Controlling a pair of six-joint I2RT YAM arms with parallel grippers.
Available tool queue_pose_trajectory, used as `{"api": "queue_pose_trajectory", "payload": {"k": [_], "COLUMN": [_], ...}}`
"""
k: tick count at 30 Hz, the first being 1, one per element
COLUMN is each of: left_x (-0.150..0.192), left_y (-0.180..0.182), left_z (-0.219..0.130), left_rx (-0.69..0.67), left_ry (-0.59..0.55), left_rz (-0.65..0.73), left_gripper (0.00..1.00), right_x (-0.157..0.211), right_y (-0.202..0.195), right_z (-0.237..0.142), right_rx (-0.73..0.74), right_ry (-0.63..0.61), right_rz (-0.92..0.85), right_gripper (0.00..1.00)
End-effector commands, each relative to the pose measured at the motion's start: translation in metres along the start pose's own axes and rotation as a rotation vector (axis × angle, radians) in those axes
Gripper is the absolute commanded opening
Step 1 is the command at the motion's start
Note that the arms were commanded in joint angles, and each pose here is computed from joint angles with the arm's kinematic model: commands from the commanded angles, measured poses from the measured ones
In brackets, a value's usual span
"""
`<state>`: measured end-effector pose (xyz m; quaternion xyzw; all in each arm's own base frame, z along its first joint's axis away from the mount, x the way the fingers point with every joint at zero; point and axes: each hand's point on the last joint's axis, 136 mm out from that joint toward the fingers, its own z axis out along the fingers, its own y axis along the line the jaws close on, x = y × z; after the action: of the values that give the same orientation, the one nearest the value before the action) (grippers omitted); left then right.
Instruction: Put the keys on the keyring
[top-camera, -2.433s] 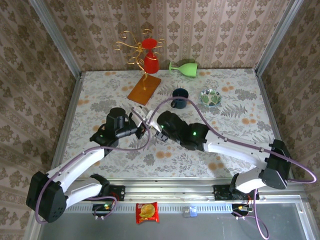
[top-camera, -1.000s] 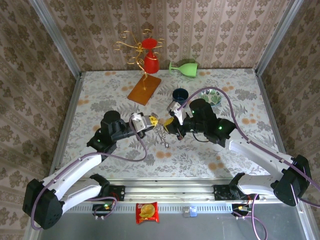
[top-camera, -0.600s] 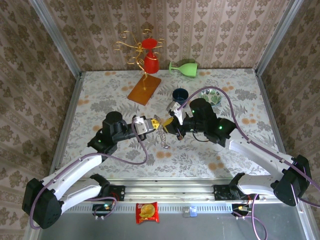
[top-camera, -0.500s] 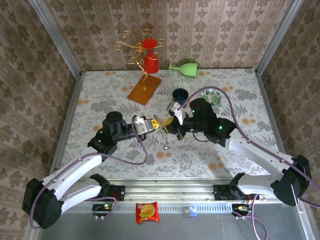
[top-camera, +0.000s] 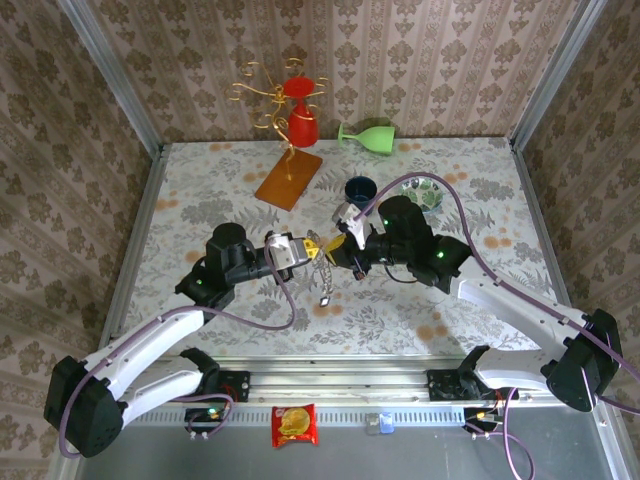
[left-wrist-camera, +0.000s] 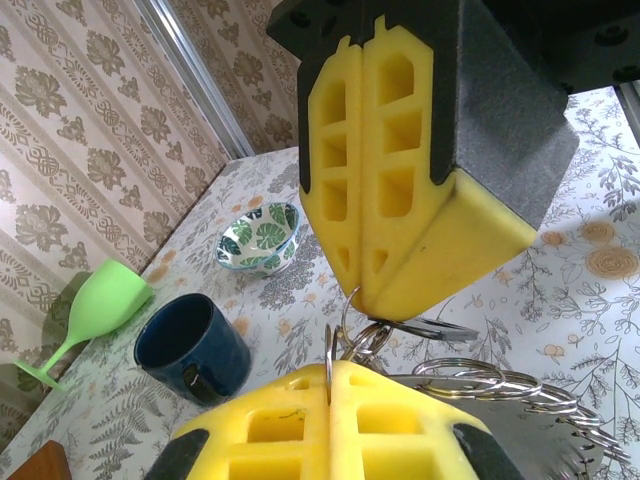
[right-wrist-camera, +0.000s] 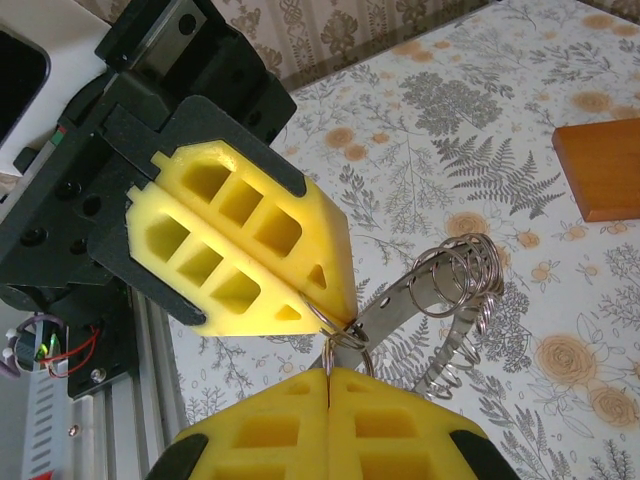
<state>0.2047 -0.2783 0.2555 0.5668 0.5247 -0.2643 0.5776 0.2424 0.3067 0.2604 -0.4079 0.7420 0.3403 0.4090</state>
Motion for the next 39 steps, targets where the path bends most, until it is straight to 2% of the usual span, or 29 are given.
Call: {"api": "queue_pose_trajectory", "payload": {"k": [1, 12, 22, 28, 38, 39], "left_x": [-0.017, -0.012, -0.015, -0.019, -0.02, -0.02], "left_y": [0.0, -0.005, -0.006, -0.003, -0.007, -0.008], "left_z": [0.0, 0.002, 0.002, 0.0, -0.002, -0.002], "left_rx": [0.024, 0.046, 0.057, 0.028, 0.011, 0.009], "left_ry": [-0.035, -0.013, -0.024, -0.053, -0.113, -0.116], "left_rz": [0.036, 0.023, 0.025, 0.044, 0.079, 0.076], "left_gripper": [0.0, 0.0, 0.0, 0.0, 0.0, 0.0], "right_x": [-0.023, -0.025, -0.019, -0.009, -0.002, -0.003], "right_y": [0.005, -0.005, -0.012, -0.024, -0.023, -0.022], "right_z": [-0.001, -0.003, 0.002, 0.003, 0.009, 0.009], "right_rx": [-0.011, 0.134, 0.179, 0.22, 0.142, 0.132], "right_ry": [-0.054, -0.048, -0.001, 0.051, 0.068, 0.063], "right_rz": [-0.056, -0.15, -0.147, -0.082, -0.01, -0.01], "right_gripper": [0.0, 0.0, 0.0, 0.0, 0.0, 0.03]}}
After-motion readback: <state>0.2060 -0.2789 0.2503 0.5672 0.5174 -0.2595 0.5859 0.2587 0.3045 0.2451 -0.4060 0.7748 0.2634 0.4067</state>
